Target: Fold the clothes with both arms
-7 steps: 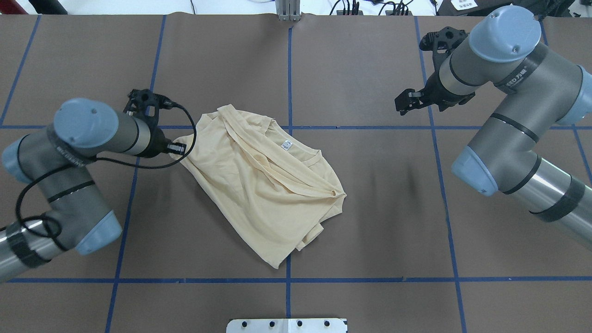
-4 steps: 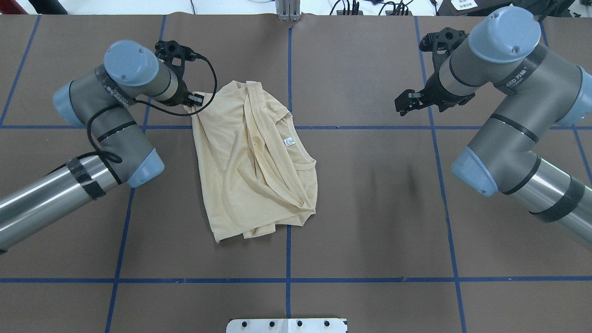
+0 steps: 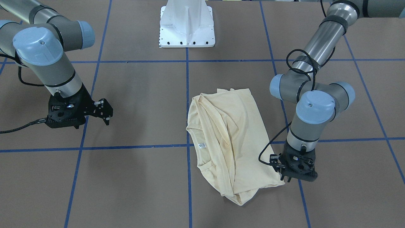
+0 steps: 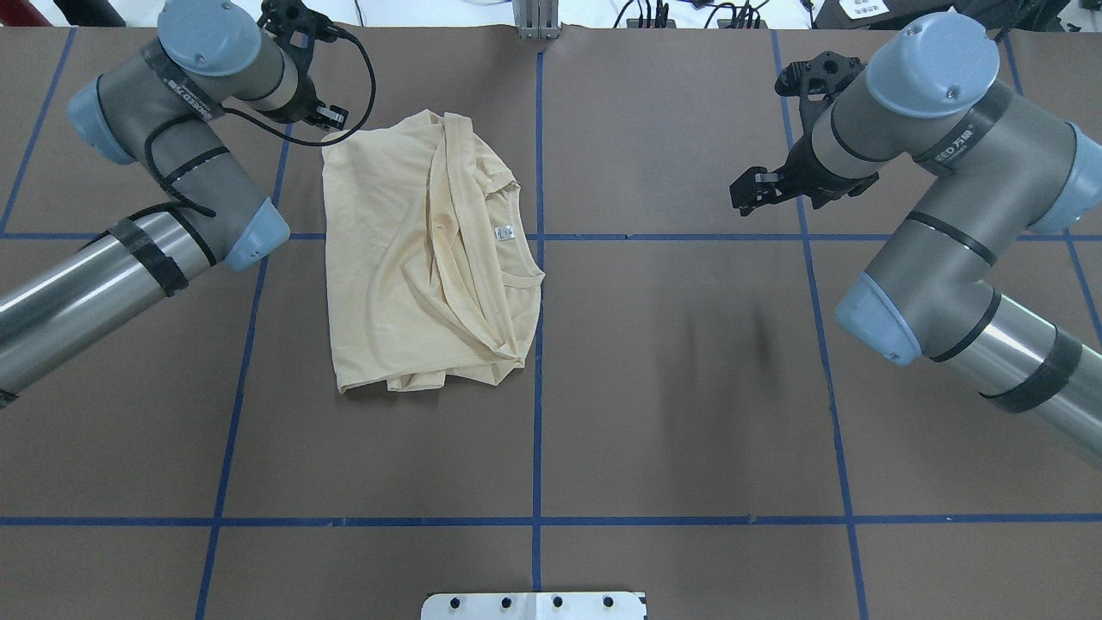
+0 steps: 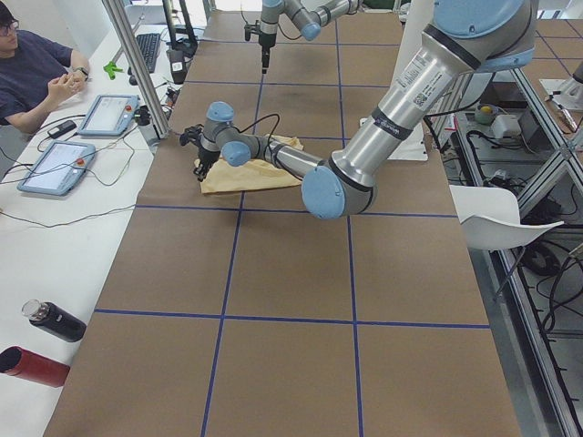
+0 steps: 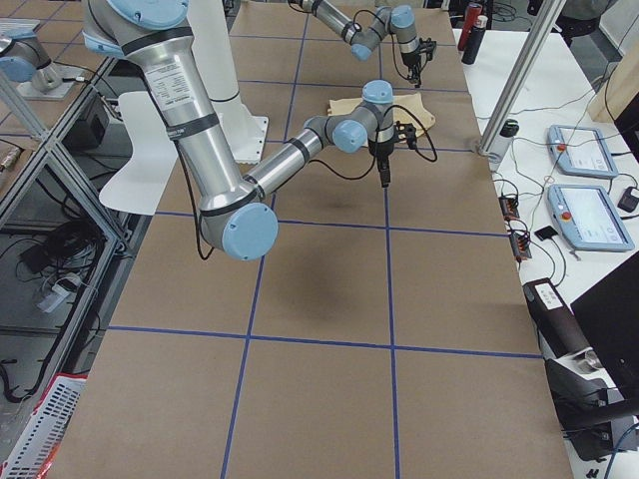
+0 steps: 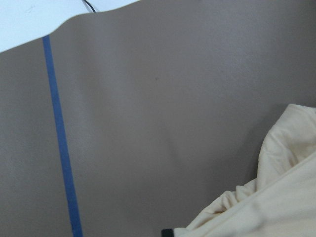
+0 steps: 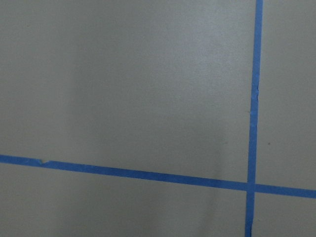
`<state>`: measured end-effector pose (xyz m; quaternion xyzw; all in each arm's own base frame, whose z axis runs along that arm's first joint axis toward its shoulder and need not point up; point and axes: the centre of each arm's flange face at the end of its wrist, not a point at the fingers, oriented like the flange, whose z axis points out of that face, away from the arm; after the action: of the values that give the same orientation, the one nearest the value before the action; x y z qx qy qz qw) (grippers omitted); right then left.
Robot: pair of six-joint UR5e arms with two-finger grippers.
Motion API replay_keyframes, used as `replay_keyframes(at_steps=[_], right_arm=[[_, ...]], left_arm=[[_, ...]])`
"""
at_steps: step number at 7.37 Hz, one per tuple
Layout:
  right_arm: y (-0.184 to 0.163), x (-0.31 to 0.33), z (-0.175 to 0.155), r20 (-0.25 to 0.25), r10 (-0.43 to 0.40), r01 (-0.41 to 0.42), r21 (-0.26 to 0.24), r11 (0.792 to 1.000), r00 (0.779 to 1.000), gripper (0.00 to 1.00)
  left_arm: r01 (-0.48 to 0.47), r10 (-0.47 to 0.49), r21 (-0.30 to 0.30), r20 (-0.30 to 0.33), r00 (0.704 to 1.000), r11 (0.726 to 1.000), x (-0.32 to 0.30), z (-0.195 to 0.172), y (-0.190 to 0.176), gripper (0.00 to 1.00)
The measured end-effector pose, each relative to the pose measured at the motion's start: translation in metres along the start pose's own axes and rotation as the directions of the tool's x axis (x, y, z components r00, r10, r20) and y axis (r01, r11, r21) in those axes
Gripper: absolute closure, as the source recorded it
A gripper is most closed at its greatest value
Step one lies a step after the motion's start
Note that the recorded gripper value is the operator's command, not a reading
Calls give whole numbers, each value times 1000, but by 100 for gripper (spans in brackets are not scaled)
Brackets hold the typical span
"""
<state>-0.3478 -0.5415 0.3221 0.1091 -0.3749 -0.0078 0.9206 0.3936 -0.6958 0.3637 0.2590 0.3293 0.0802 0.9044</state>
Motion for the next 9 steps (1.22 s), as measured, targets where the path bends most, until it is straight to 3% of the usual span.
replay_keyframes(at_steps=[2,4,5,8,9], right_arm=[[-11,-38,7,18,35,-35,-8,999,999,1],[-16,-109,18,45,88,-87,-29,996,995,4],[-11,-146,26,46,132,-130,-31,991,990,9],[-2,-241,67,52,274,-276,23,961,960,43],[-3,-261,81,48,289,-290,33,956,956,45]], left_arm=[[-17,17,-9,-59,998,1000,-30,-15,-1,0],[-57,56,1,-104,993,998,-48,-38,21,0],[-60,61,10,-114,992,998,-50,-48,28,0],[-57,59,14,-117,991,998,-52,-53,33,0],[-57,58,15,-118,991,998,-52,-54,33,0]])
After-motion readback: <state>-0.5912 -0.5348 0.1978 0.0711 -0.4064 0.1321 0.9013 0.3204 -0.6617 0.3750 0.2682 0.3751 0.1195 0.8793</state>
